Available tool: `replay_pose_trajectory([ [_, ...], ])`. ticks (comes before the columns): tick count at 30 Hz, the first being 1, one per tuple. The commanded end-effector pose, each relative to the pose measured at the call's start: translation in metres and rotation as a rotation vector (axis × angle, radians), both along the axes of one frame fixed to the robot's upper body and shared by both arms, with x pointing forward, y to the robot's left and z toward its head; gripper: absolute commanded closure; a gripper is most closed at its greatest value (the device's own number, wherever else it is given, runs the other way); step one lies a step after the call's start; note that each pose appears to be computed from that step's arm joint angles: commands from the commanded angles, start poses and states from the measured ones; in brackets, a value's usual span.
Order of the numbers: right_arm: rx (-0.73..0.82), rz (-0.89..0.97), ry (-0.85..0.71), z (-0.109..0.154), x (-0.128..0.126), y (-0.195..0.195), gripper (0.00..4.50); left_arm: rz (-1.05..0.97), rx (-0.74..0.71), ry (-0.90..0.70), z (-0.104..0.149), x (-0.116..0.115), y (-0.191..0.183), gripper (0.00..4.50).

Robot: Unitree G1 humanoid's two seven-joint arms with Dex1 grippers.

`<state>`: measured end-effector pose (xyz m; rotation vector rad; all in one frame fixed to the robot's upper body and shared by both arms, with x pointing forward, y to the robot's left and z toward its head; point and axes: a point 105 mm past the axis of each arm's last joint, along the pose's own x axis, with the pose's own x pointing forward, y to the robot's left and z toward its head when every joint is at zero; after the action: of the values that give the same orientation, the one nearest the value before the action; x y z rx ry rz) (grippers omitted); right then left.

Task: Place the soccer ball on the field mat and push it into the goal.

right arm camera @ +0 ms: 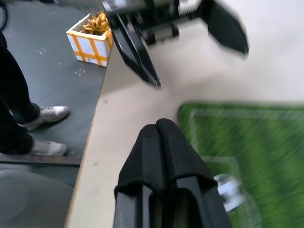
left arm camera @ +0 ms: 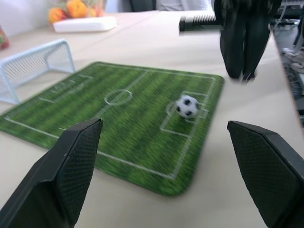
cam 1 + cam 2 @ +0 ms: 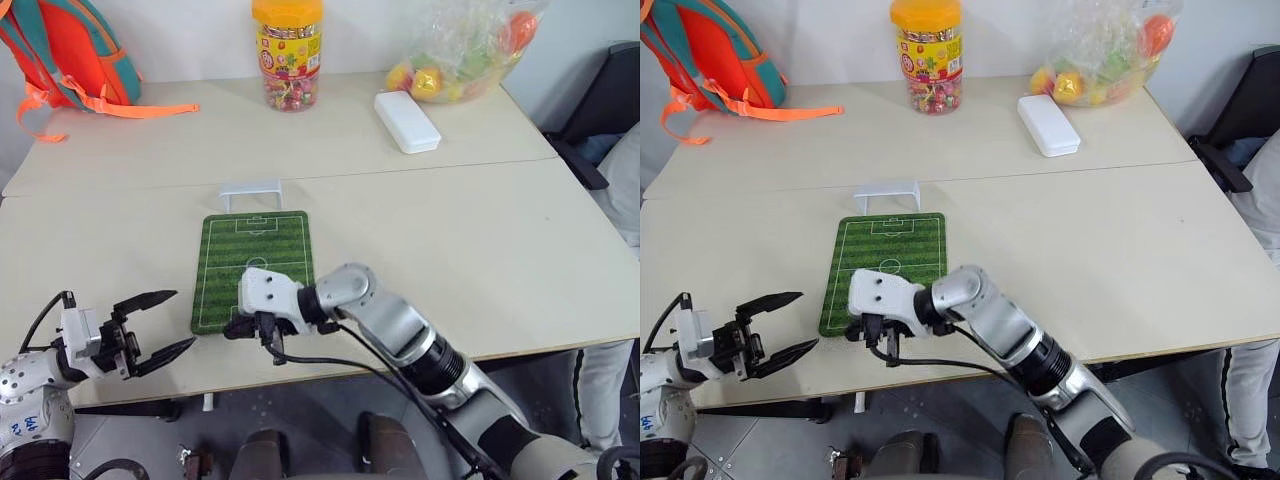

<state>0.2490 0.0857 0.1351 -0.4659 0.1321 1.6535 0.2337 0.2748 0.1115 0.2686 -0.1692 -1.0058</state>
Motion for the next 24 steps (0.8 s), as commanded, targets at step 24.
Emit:
replay_pose_trajectory([
  [24, 0.063, -0.228, -0.07, 0.015, 0.094, -0.005, 4.47, 0.022, 0.02, -0.051, 0.016, 0.0, 0.006, 0.0],
])
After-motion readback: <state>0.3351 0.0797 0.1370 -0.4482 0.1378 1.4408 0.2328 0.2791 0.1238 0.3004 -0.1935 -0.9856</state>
